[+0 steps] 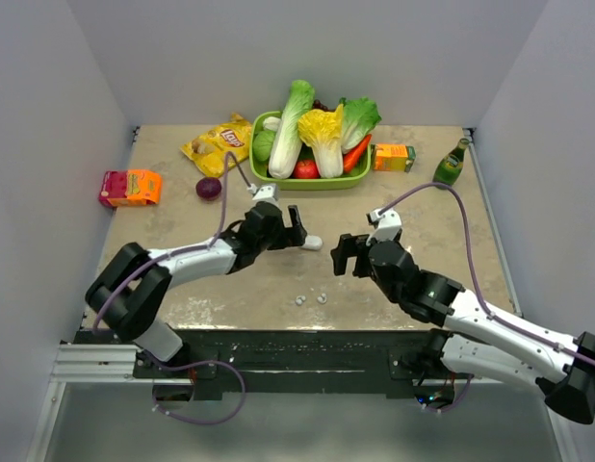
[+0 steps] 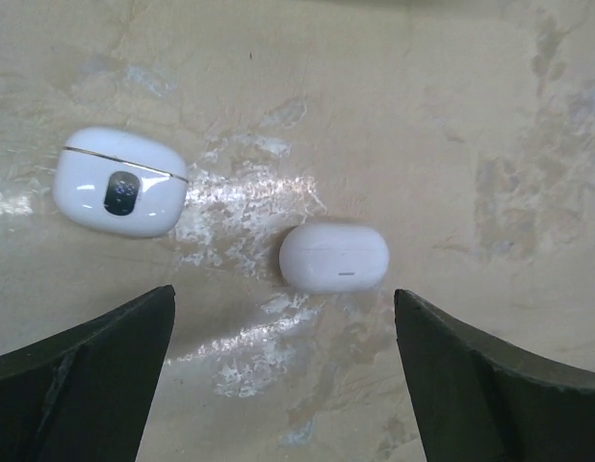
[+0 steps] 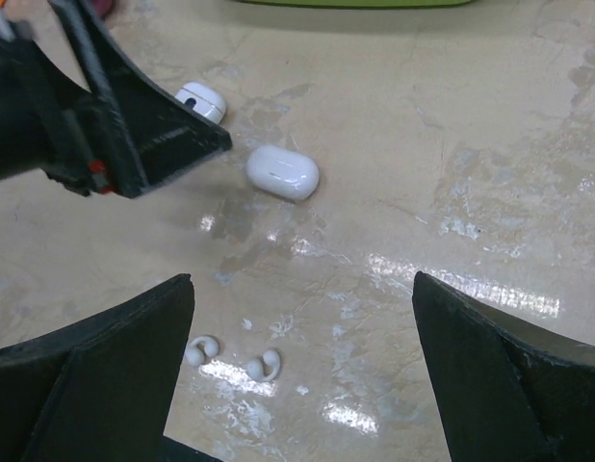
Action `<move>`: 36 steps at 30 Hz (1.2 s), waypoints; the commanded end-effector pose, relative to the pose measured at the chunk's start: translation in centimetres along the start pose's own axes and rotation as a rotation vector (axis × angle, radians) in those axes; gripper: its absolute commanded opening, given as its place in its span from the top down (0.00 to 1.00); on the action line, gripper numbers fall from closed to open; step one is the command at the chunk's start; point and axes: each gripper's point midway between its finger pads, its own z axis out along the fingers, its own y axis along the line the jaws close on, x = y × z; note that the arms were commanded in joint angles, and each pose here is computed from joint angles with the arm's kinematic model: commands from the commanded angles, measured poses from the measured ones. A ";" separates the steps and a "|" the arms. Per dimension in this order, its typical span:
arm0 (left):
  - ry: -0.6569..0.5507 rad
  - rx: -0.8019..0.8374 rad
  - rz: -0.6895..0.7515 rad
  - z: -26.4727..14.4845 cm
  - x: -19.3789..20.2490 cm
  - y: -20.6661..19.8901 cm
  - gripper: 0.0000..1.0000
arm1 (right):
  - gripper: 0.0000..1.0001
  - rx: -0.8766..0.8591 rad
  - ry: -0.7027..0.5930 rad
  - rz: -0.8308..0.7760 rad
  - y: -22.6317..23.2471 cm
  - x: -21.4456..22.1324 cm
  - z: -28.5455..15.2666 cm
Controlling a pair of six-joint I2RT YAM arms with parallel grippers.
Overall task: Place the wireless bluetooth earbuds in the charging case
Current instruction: Pick up the charging case at the center of the board.
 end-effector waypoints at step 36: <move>0.184 -0.312 0.249 6.3 7.1 -0.8 0.04 | 0.02 -0.014 -0.080 0.075 -0.8 -1.4 -1.6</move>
